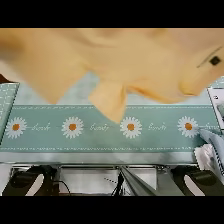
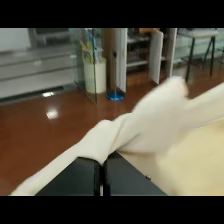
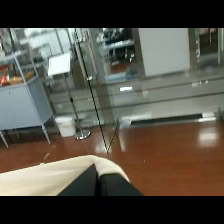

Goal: Fold the shirts.

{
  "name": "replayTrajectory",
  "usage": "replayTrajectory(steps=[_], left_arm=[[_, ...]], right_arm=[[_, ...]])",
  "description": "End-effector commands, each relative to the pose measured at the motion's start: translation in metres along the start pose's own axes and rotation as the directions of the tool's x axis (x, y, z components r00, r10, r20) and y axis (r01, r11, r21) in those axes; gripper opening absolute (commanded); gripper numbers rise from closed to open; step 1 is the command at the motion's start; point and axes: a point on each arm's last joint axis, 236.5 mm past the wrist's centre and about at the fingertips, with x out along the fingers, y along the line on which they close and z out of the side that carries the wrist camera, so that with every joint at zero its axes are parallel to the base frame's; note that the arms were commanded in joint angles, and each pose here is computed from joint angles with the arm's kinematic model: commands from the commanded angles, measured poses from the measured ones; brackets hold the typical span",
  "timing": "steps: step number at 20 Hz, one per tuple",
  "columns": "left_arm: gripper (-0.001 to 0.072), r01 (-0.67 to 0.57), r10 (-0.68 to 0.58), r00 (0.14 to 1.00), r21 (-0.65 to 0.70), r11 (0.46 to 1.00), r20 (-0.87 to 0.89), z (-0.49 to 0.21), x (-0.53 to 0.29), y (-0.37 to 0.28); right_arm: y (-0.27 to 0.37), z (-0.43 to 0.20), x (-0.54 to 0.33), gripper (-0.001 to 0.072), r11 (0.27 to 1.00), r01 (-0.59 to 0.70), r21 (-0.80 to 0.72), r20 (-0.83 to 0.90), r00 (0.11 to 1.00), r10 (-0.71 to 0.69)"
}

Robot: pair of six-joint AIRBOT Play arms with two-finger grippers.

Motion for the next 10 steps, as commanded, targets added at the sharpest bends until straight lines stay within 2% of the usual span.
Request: replayTrajectory(steps=[1, 5, 7, 9, 10], left_arm=[[0.0023, -0.006, 0.004, 0.998, -0.021, 1.000, -0.060, 0.007, -0.037, -0.012], [0.0023, -0.001, -0.023, 0.978, -0.112, 0.994, -0.207, -0.022, -0.058, -0.025], [0.0022, -0.013, -0.035, 0.954, -0.160, 0.987, -0.296, -0.043, -0.063, -0.027], [0.0022, -0.047, -0.053, 0.902, -0.219, 0.975, -0.428, -0.075, -0.064, -0.027], [0.0023, -0.072, -0.068, 0.865, -0.256, 0.964, -0.497, -0.094, -0.062, -0.027]], right_arm=[[0.007, 0.009, -0.036, 0.0037, 1.000, 0.011, 0.006, -0.039, 0.999, -0.011], [0.001, -0.042, -0.045, 0.0037, 0.999, 0.043, 0.004, -0.259, 0.965, -0.041], [-0.018, -0.069, -0.051, 0.0037, 0.993, 0.111, -0.036, -0.372, 0.921, -0.117], [-0.039, -0.113, -0.056, 0.0036, 0.981, 0.163, -0.102, -0.553, 0.811, -0.192], [-0.048, -0.142, -0.060, 0.0036, 0.976, 0.162, -0.147, -0.672, 0.708, -0.219]])
